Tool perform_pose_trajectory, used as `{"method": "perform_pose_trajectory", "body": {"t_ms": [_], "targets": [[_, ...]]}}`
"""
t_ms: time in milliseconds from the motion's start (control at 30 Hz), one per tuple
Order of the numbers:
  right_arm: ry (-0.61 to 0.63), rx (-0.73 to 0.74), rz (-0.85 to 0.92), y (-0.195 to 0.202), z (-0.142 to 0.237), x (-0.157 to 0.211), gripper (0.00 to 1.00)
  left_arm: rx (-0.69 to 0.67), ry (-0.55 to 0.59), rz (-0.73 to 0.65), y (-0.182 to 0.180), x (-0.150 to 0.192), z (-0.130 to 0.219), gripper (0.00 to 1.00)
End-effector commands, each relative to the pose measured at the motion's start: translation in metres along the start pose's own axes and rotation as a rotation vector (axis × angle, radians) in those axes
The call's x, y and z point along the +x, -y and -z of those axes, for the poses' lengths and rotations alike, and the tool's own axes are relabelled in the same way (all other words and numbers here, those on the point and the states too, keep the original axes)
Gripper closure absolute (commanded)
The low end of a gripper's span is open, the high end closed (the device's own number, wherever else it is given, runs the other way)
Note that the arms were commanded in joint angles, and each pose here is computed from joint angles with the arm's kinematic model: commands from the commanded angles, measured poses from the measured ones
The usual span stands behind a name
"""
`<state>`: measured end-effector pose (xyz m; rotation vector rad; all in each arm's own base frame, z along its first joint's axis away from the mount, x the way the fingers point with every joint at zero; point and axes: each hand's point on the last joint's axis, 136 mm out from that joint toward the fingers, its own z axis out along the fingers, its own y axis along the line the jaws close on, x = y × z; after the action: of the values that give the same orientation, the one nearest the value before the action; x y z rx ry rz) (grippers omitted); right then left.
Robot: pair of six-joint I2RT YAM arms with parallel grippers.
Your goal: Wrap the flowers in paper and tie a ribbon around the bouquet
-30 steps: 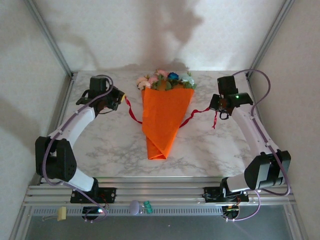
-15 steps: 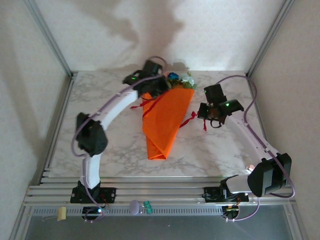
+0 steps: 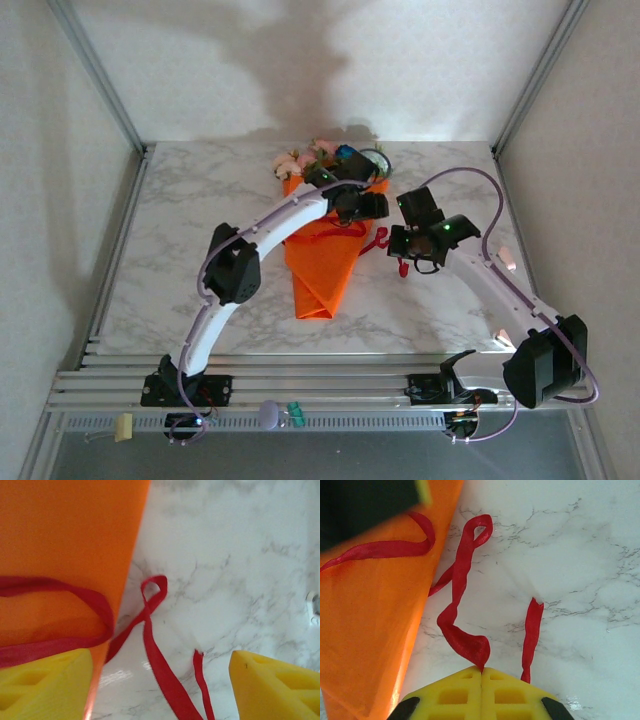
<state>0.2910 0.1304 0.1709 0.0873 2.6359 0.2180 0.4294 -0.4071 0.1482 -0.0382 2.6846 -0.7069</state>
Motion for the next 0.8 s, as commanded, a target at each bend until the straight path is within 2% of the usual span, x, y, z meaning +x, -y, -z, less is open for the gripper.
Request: {"method": "perform_pose_trajectory", "body": {"t_ms": [0,100,200,267,333,400,533,667,767], "targets": [[-0.016,-0.018,0.004,-0.002,0.002,0.009,1.00,-0.147,0.136,0.067,-0.027,-0.029,0.069,0.30],[-0.018,-0.020,0.011,-0.003,0.003,0.010,1.00,-0.324,0.080,0.177,-0.099,-0.022,0.070,0.31],[-0.014,-0.025,0.022,-0.006,0.004,0.008,1.00,-0.335,0.120,0.309,-0.142,-0.036,0.072,0.34],[-0.017,-0.026,0.030,-0.008,0.004,0.009,1.00,-0.284,0.140,0.392,-0.151,-0.047,0.066,0.37],[-0.018,-0.027,0.031,-0.009,0.004,0.009,1.00,-0.246,0.109,0.476,-0.157,-0.049,0.048,0.38],[-0.016,-0.027,0.032,-0.009,0.004,0.009,1.00,-0.273,0.069,0.533,-0.165,-0.043,0.029,0.38],[-0.013,-0.033,0.034,-0.011,0.004,0.009,1.00,-0.283,0.038,0.591,-0.174,-0.039,0.000,0.38],[-0.017,-0.037,0.040,-0.011,0.004,0.011,1.00,-0.255,0.097,0.618,-0.173,-0.055,-0.004,0.39],[-0.019,-0.039,0.043,-0.012,0.004,0.013,1.00,-0.262,0.087,0.621,-0.175,-0.056,-0.009,0.41]]}}
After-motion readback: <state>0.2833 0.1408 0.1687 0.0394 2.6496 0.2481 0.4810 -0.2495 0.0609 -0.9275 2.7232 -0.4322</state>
